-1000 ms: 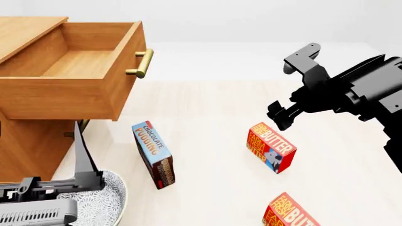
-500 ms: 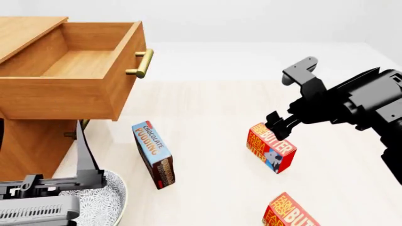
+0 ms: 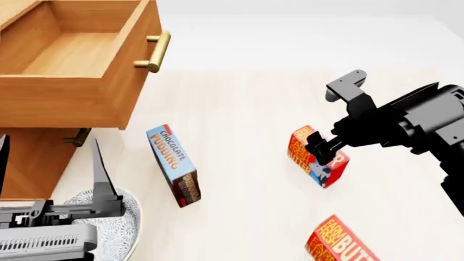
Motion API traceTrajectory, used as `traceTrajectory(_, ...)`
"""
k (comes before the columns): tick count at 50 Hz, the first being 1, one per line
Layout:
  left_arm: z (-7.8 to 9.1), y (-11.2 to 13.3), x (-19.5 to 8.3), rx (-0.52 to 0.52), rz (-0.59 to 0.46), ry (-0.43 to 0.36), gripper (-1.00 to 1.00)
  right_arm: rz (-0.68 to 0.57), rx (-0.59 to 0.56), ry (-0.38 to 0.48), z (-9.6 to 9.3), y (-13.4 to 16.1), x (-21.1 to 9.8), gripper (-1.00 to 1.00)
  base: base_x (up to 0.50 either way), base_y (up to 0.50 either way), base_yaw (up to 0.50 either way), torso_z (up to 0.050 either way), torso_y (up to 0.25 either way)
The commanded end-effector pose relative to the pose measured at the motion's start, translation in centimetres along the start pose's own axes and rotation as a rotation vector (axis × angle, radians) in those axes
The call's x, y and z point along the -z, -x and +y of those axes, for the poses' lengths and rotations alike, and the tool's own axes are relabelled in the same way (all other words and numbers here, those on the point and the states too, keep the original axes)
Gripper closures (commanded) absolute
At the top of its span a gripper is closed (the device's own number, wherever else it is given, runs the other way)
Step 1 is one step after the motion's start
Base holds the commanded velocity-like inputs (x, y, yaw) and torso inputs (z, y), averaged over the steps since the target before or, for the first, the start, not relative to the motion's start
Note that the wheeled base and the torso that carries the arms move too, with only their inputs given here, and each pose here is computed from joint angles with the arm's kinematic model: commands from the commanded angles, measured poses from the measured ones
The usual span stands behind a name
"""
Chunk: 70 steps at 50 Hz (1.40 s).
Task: Put the butter at the front in the top drawer of the cabinet and close it.
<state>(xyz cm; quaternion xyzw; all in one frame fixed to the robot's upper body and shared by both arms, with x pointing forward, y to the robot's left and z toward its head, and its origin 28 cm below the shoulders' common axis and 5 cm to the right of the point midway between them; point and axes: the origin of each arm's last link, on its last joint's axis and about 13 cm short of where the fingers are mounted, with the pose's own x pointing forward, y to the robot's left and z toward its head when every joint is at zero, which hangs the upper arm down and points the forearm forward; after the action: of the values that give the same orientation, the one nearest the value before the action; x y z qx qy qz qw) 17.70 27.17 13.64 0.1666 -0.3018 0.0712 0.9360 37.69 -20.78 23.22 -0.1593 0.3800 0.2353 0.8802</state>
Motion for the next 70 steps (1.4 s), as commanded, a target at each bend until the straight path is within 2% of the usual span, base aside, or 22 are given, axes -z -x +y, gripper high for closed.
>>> traceTrajectory(1, -0.1, -0.1, 0.1, 0.005, 0.0, -0.003, -1.0, -0.002, -0.002, -0.009, 0.1, 0.1, 0.3, -1.0, 0.0, 0.0, 0.0, 0.014, -0.219)
traceTrajectory(15, 0.0, -0.2, 0.1, 0.005, 0.0, -0.003, -1.0, 0.0, -0.006, -0.015, 0.1, -0.1, 0.7, -1.0, 0.0, 0.0, 0.0, 0.015, -0.232)
traceTrajectory(22, 0.1, -0.4, 0.0, -0.003, -0.003, 0.011, -1.0, -0.012, -0.001, -0.014, 0.1, 0.0, 0.7, -1.0, 0.0, 0.0, 0.0, 0.002, -0.022)
traceTrajectory(23, 0.1, -0.3, -0.1, -0.004, -0.004, 0.013, -1.0, -0.028, 0.017, -0.009, 0.0, 0.0, 0.6, 1.0, 0.0, 0.0, 0.0, 0.0, 0.0)
traceTrajectory(36, 0.3, -0.3, -0.4, -0.013, -0.01, 0.028, -1.0, -0.243, 0.101, -0.009, -0.4, 1.5, -1.3, 1.0, 0.0, 0.0, 0.0, 0.0, 0.0)
traceTrajectory(46, 0.3, -0.2, -0.5, -0.016, -0.012, 0.036, -1.0, -0.406, 0.132, 0.0, -0.4, 3.6, -3.4, 1.0, 0.0, 0.0, 0.0, -0.003, 0.218)
traceTrajectory(70, 0.4, 0.3, -1.2, -0.009, -0.02, 0.042, -1.0, -0.515, 0.116, 0.023, 1.0, 5.9, -3.7, 1.0, 0.0, 0.0, 0.0, -0.005, 0.25)
